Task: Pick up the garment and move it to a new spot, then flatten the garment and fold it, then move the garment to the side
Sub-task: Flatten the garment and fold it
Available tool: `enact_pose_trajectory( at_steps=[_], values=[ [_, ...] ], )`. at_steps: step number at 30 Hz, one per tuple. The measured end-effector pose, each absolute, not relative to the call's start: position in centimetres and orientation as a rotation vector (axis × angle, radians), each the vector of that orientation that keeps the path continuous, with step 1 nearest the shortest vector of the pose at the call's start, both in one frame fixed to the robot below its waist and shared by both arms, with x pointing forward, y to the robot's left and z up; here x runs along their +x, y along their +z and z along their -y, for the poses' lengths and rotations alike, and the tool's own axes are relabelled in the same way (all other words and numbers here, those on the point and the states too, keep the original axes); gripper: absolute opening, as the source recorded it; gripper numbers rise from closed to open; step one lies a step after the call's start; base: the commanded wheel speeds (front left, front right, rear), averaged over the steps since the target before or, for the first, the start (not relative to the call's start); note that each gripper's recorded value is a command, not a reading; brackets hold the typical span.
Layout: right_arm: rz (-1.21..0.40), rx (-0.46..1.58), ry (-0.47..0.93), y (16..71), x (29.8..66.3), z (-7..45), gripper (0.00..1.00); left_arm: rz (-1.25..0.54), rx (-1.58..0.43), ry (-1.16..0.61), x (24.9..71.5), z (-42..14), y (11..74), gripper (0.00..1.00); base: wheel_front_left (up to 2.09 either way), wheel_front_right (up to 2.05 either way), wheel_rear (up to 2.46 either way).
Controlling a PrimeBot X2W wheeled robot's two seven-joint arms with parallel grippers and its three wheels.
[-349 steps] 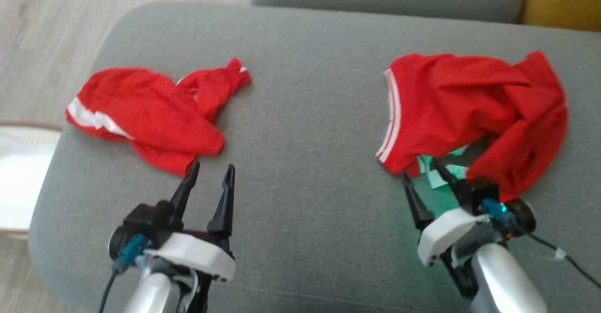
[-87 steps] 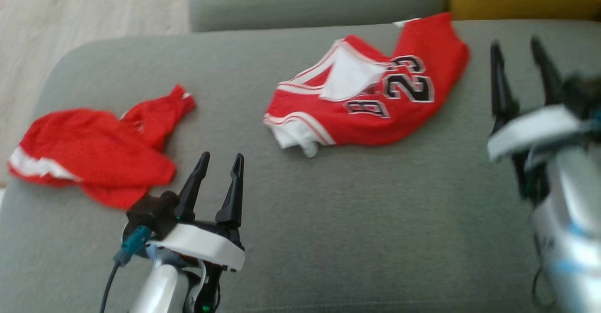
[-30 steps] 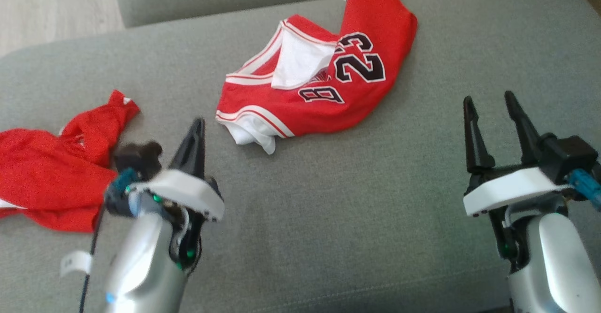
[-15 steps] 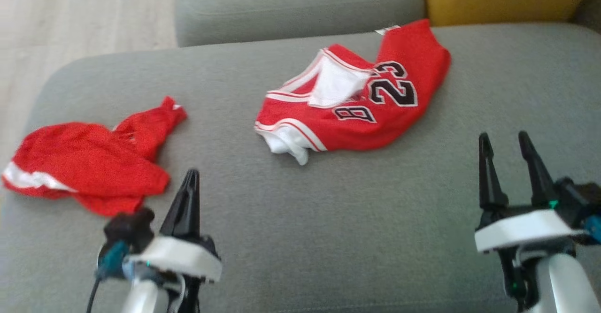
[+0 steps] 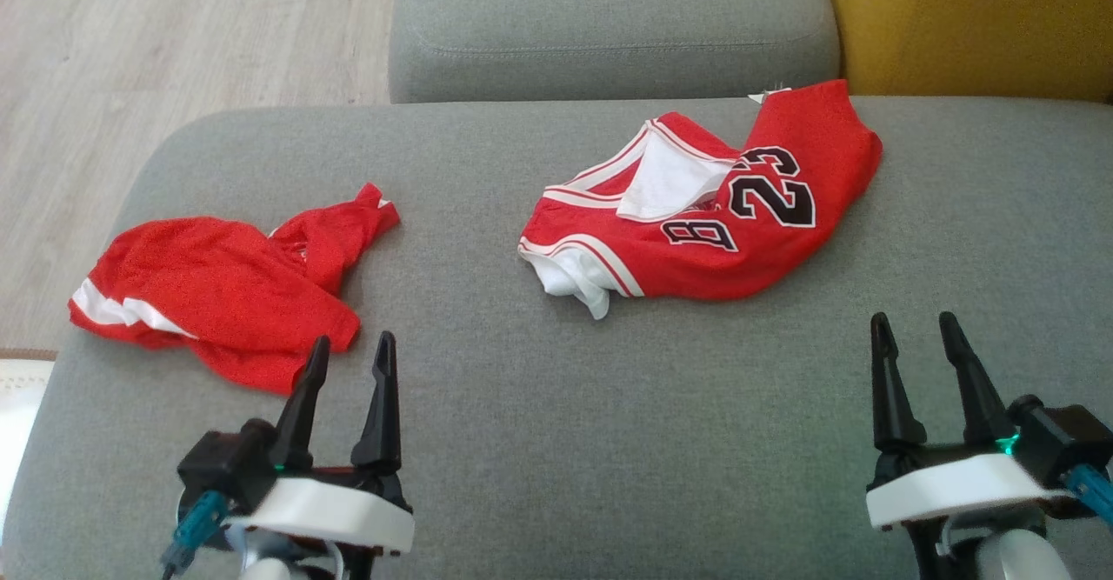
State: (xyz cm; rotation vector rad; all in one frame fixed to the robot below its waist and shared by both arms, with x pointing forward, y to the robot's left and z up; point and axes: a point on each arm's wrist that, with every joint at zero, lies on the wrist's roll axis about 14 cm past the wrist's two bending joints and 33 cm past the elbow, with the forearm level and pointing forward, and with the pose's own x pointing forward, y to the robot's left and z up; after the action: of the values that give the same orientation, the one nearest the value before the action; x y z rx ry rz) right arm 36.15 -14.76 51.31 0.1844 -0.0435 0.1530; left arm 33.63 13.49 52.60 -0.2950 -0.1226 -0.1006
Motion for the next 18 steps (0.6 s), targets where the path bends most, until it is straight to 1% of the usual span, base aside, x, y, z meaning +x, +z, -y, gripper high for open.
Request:
enact_pose_trajectory(
  at_steps=[8,13,18],
  values=[
    [0.031,0.19,0.145,50.8,36.1,15.0,1.0,0.095,-0.296,-0.126,34.0,-12.6,51.9,1.0,0.0,0.0,0.0],
    [0.008,0.19,0.129,50.1,36.3,15.4,1.0,-0.037,-0.304,-0.21,34.4,-9.9,48.1,1.0,0.0,0.0,0.0],
    [-0.003,0.18,0.114,49.7,37.5,15.9,1.0,-0.148,-0.276,-0.314,37.5,-6.8,45.3,1.0,0.0,0.0,0.0]
  ],
)
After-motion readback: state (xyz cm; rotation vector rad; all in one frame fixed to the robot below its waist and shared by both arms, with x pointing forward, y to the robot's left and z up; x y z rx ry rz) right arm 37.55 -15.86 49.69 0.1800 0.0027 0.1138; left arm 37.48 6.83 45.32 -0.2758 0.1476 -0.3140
